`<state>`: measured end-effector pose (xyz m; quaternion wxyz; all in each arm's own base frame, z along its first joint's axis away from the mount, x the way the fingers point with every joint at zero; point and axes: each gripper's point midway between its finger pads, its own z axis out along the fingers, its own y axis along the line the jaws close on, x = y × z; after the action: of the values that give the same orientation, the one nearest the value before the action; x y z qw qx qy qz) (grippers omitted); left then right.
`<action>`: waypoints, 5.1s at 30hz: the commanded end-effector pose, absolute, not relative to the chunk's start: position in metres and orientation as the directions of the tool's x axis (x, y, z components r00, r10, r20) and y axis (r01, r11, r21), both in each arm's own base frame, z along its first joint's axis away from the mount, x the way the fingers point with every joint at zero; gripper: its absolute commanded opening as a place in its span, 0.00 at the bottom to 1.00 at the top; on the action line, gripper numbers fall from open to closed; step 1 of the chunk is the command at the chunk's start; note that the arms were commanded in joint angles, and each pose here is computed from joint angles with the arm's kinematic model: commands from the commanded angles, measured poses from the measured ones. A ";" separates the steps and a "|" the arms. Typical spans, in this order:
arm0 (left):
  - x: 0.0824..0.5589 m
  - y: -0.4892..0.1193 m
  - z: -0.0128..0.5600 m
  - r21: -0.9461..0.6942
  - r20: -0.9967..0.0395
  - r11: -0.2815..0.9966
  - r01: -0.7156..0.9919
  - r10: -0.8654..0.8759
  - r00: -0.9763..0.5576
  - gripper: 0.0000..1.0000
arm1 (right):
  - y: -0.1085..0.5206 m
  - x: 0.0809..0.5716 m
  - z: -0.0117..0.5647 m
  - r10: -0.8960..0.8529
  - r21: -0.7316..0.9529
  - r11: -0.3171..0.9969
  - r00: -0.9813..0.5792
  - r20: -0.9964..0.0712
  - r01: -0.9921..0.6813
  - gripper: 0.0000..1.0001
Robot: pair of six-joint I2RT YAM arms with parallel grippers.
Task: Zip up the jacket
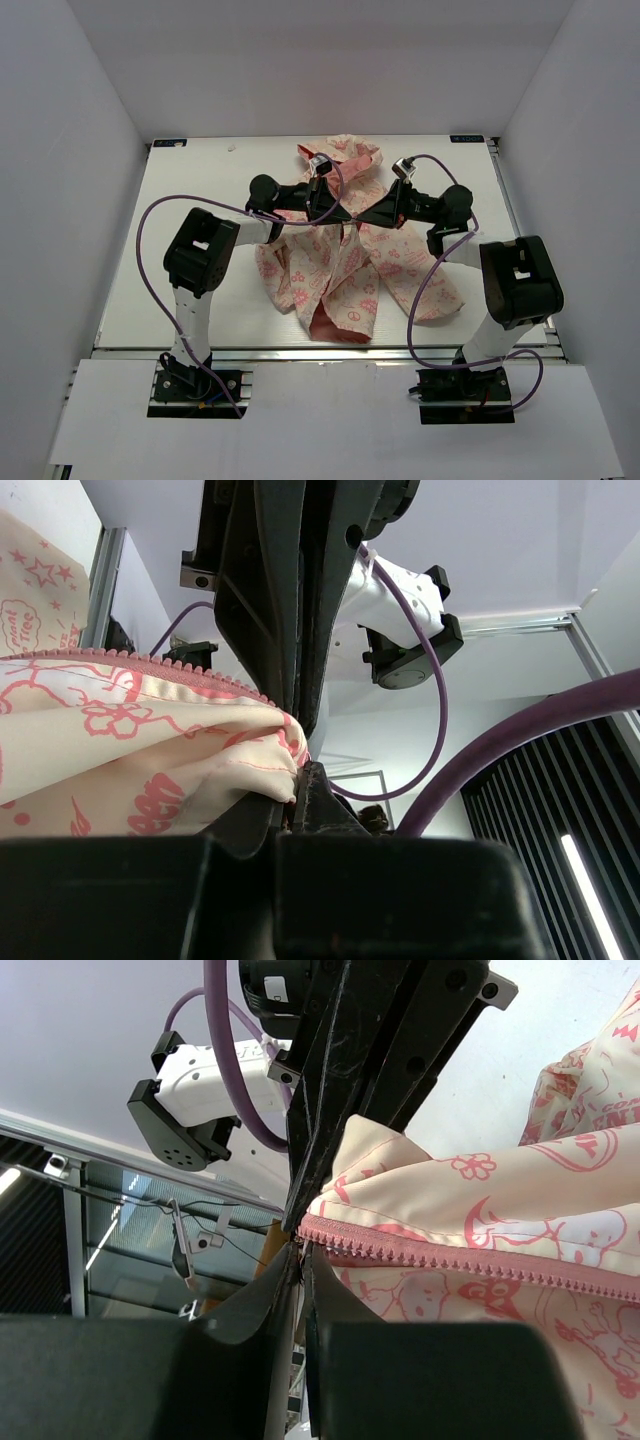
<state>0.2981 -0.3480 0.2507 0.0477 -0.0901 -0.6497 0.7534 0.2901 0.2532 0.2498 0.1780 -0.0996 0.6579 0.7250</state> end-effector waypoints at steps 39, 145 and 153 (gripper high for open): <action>0.243 -0.320 0.291 -0.805 -0.533 -0.358 0.473 0.088 -0.841 0.98 | 0.255 0.247 0.264 0.115 0.602 -0.190 -0.627 -0.771 -0.775 0.00; 0.171 -0.155 0.228 -0.584 -0.480 0.812 0.005 -0.340 -0.809 0.00 | 0.254 0.372 0.177 -0.050 0.130 0.914 -0.424 -0.904 -0.385 0.00; 0.143 -0.121 0.209 -0.544 -0.425 0.821 -0.175 -0.449 -0.786 0.00 | 0.196 0.521 0.187 0.017 0.077 0.985 -0.355 -0.935 -0.156 0.00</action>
<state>0.1692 -0.1435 0.2323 -0.3206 0.1341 -0.8903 0.2942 0.4453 0.2635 0.1506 0.4908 -0.1167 0.8469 0.1680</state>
